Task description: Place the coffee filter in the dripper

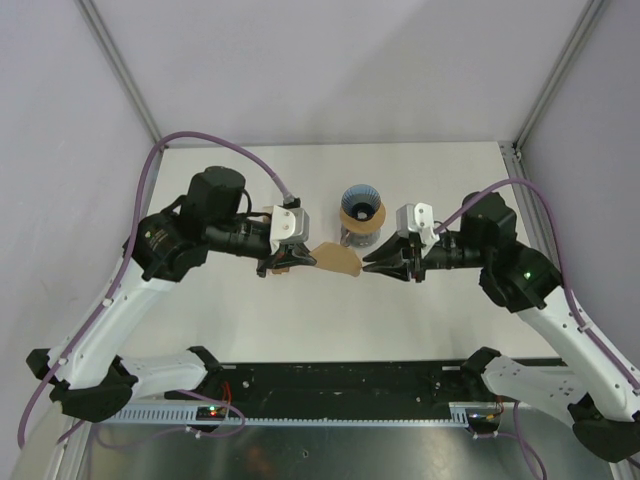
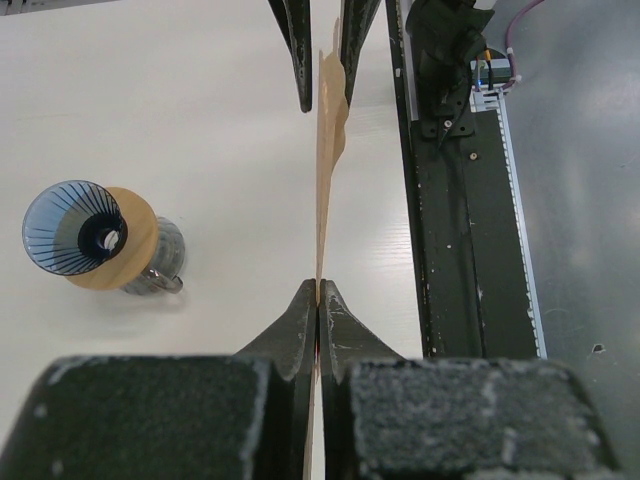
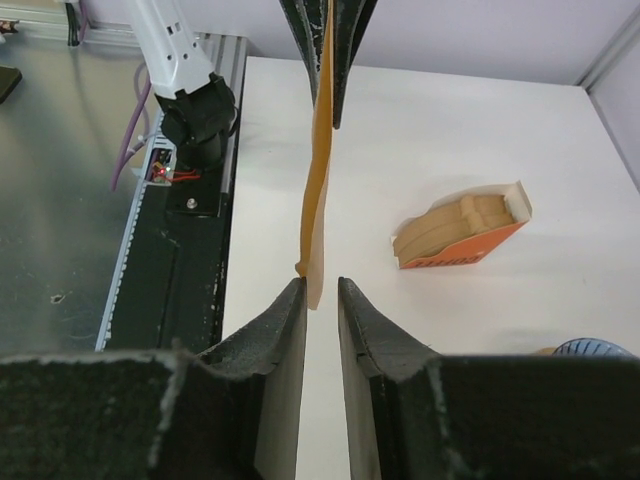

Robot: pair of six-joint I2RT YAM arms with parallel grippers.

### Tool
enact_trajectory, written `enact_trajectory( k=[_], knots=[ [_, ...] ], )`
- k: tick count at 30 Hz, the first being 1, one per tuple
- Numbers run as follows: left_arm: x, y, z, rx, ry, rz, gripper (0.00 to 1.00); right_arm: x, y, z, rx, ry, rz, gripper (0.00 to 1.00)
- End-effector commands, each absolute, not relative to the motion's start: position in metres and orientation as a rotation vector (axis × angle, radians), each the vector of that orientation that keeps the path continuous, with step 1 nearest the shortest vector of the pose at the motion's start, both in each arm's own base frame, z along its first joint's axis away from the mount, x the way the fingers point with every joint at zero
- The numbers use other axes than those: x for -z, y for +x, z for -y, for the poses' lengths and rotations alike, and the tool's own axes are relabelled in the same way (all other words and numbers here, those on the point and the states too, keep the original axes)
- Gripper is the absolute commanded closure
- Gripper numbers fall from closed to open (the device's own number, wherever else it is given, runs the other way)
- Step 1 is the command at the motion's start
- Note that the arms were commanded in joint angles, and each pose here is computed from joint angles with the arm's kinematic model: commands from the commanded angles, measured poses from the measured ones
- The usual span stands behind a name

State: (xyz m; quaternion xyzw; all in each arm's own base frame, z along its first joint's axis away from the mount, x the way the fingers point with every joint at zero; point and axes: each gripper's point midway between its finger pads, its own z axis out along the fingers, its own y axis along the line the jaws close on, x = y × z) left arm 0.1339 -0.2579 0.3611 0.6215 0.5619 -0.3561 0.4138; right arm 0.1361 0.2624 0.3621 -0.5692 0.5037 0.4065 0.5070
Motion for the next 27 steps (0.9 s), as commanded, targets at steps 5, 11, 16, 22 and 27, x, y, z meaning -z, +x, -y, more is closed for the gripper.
enact_trajectory(
  k=[5, 11, 16, 22, 27],
  knots=[
    [-0.3810, 0.1277, 0.2582, 0.896, 1.565, -1.325, 1.00, -0.3786, 0.1319, -0.2578, -0.981, -1.354, -1.156, 0.77],
    [-0.3804, 0.1273, 0.2583, 0.898, 1.566, -1.326, 1.00, -0.3761, 0.1269, -0.2597, -1.008, -1.372, -1.156, 0.73],
    [-0.3804, 0.1273, 0.2582, 0.898, 1.567, -1.325, 1.00, -0.3787, 0.1269, -0.2623, -1.005, -1.367, -1.146, 0.75],
    [-0.3809, 0.1275, 0.2586, 0.898, 1.567, -1.324, 1.00, -0.3752, 0.1292, -0.2659, -1.008, -1.367, -1.164, 0.77],
    [-0.3807, 0.1269, 0.2583, 0.899, 1.567, -1.323, 1.00, -0.3737, 0.1312, -0.2655, -0.998, -1.362, -1.176, 0.81]
  ],
)
